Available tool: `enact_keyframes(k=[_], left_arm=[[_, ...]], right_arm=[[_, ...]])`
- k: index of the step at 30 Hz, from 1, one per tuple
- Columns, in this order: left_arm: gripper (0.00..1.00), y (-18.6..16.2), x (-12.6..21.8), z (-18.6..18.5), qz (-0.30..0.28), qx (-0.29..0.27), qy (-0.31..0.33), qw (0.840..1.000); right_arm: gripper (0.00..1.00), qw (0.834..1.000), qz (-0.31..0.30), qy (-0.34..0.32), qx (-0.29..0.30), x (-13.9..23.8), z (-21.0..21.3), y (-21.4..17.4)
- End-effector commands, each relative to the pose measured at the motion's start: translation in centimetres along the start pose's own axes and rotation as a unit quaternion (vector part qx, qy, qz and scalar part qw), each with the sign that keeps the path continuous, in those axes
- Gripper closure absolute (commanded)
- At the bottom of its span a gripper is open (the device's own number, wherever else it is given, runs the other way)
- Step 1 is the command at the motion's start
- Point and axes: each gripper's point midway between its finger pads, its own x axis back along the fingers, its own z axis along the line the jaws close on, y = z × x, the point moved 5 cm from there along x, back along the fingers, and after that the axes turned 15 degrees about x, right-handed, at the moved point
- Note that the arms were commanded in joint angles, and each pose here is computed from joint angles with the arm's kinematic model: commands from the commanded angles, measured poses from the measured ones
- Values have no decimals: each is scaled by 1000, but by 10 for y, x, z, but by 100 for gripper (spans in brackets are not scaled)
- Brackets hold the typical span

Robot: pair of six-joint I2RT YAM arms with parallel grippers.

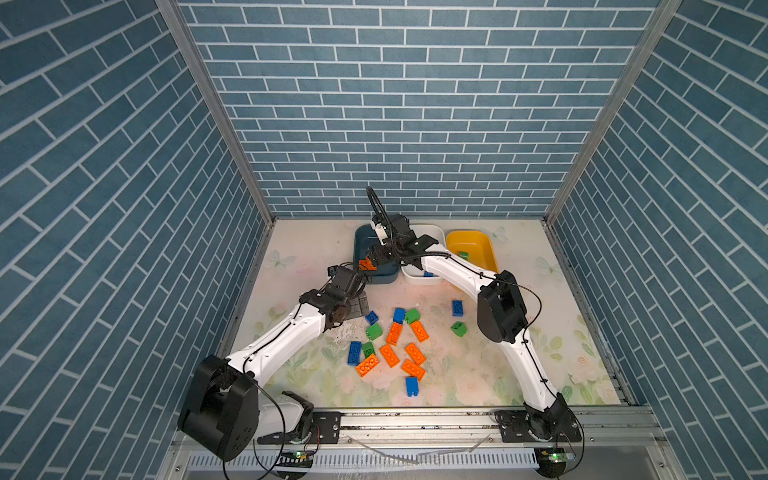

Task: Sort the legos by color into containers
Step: 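Carry the orange brick over the teal tub with the right gripper and release, then move the right gripper back toward the pile while the left gripper hovers over bricks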

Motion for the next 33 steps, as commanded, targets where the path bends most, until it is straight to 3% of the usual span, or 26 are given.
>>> enact_keyframes(k=[1,8,10,18,25,33], left_arm=[[1,-2,-3,-1,5,-9,-11,1000],[1,-9,-10,-20,26,-22,-51,998],[1,-13,-13,-26,36,-28,-54,998],[2,-22,-36,-33,74,-15,-27,997],[11,-33,-54,-42,100,20,-5,995],[27,-44,-66,-50,88,32,31,995]], right_arm=[[13,1000,-14,-19,17,36,-5,15],[9,999,-41,-10,-25,99,4,-25],[1,998,-36,-27,-47,112,2,-49],[1,988,-43,-108,-105,148,-11,-111],[2,987,-41,-116,-104,149,-13,-117],[3,987,-51,-116,-103,151,-13,-114]])
